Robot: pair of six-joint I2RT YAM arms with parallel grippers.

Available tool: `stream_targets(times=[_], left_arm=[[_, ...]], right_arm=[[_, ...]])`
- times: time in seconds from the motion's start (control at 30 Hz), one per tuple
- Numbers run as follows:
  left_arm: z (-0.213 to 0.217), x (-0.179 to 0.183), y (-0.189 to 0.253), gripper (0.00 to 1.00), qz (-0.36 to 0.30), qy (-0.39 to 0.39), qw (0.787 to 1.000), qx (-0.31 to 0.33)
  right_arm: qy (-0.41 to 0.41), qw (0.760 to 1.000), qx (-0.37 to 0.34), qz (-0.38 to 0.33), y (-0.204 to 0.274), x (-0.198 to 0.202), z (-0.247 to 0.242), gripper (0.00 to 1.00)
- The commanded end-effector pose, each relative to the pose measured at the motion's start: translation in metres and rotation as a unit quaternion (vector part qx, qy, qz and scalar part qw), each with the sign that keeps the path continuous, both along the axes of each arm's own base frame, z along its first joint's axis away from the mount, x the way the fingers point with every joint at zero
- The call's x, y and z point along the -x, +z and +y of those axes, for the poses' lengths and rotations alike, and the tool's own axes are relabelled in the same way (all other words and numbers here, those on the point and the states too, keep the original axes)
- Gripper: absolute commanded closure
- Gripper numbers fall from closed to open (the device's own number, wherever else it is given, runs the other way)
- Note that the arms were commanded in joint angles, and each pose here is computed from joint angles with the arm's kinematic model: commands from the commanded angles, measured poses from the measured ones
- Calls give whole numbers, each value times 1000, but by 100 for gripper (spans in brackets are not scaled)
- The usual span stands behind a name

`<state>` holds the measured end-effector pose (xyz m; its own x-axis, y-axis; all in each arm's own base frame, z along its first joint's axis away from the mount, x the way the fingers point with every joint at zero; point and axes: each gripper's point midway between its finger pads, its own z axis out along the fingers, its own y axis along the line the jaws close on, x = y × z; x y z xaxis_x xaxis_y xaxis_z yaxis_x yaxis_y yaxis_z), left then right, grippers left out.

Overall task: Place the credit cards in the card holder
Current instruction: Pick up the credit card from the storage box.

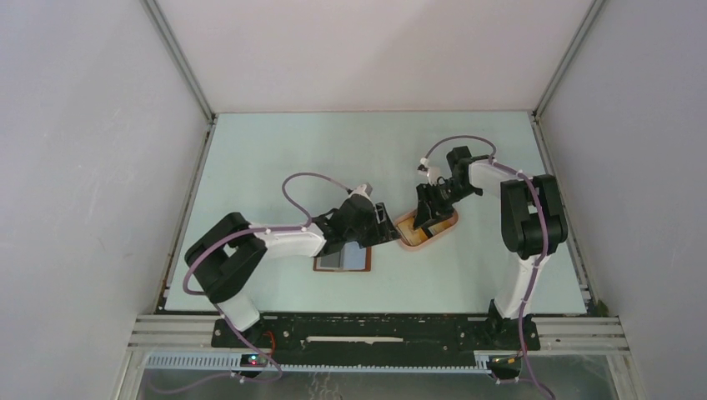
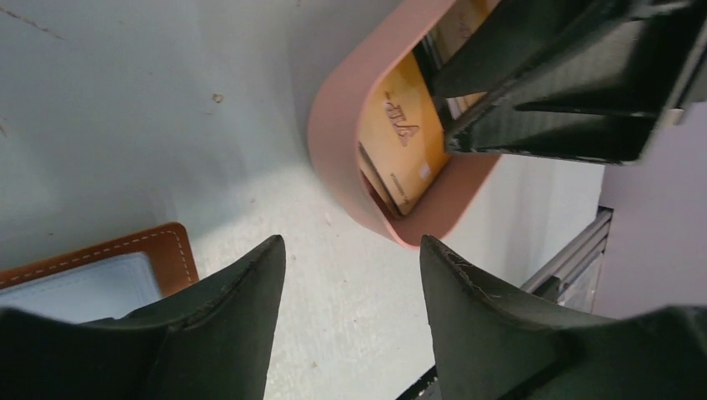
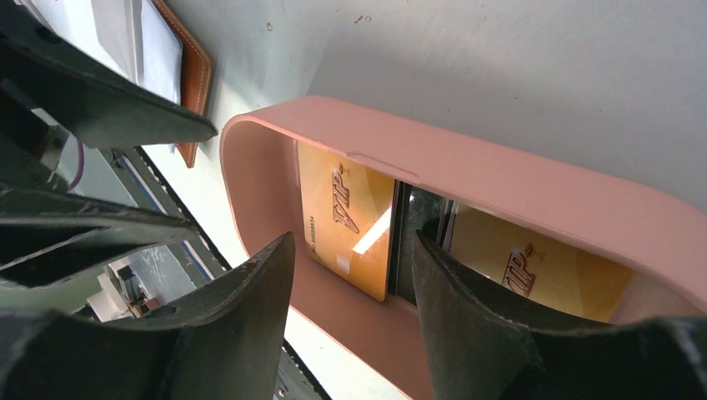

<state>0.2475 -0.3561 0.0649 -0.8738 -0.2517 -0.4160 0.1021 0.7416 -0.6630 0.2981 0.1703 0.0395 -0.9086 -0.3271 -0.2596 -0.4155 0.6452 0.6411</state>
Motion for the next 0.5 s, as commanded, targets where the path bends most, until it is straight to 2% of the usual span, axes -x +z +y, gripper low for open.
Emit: stream_targets(times=[0.0, 0.47], left_arm=[[-23, -21, 26, 36, -20, 21, 999, 46], [-29, -18, 8, 51, -7, 5, 999, 35]], right_arm=[[-6, 1000, 15, -7, 0, -8, -1, 37], [-7, 997, 49, -56, 7, -19, -5, 33]])
